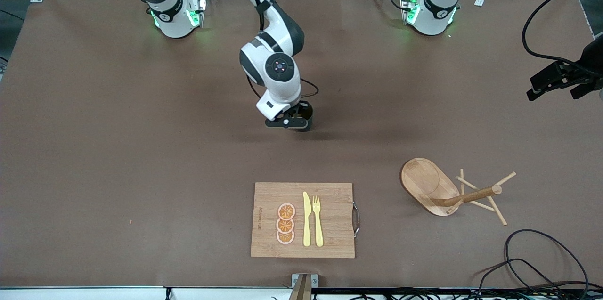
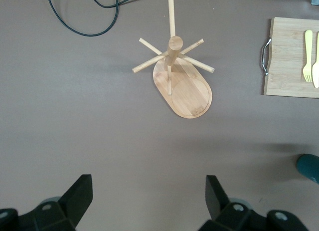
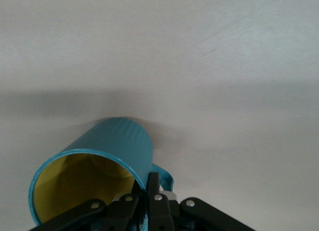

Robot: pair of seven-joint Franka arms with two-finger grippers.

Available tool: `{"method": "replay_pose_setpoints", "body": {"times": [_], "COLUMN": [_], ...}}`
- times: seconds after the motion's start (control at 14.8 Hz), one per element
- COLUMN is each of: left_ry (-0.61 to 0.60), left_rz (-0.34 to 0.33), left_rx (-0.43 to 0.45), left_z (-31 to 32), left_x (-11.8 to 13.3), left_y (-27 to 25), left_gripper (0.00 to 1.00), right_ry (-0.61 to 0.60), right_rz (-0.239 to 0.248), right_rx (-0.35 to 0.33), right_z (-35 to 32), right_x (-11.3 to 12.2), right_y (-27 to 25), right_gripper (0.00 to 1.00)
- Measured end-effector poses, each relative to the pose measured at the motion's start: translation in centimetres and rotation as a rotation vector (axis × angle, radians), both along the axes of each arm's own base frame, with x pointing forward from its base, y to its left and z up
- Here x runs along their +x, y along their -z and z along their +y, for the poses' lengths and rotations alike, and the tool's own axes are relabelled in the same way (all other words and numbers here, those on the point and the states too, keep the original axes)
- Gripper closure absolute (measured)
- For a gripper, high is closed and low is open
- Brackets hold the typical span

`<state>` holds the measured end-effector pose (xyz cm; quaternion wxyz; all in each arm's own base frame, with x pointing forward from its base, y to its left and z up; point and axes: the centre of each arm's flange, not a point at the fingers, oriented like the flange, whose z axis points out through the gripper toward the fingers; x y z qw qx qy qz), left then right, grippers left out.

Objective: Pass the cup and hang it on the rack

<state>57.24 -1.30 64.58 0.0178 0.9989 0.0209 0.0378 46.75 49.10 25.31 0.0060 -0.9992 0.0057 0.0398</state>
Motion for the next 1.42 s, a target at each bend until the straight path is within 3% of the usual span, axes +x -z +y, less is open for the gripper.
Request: {"method": "replay_pose_setpoints", "body": {"times": [0.67, 0.88, 1.08, 1.28, 1.35, 1.42], "left_ry": [-0.030, -0.208, -0.365, -0.469, -0.488, -0.508], "left_rz": [0.047, 0.097, 0.111, 0.110, 0.111, 0.108], "left_rx": [-0.002, -0.008, 0.002, 0.013, 0.014, 0.019], "left_z": [-0.6, -3.9, -9.1, -12.5, -13.7, -15.0], "left_x": [0.8, 0.2, -0.6, -1.4, -1.7, -2.1], "left_y": [1.9, 2.4, 2.5, 2.5, 2.5, 2.4], "left_gripper": [0.03, 0.05, 0.00, 0.00, 0.00, 0.00], "right_ry": [0.020, 0.023, 0.026, 0.035, 0.046, 0.064], "right_rz": [-0.008, -0.010, 0.011, 0.044, 0.054, 0.061], "right_rx": [0.002, 0.003, -0.020, -0.030, -0.028, -0.028], "right_z": [2.7, 2.6, 2.5, 1.4, 0.2, -1.5], "right_x": [-1.3, -1.2, -0.7, 0.8, 1.7, 2.9], "right_y": [0.3, 0.3, -0.7, -4.4, -6.4, -8.5], "right_gripper": [0.94, 0.69, 0.39, 0.14, 0.01, 0.00]}}
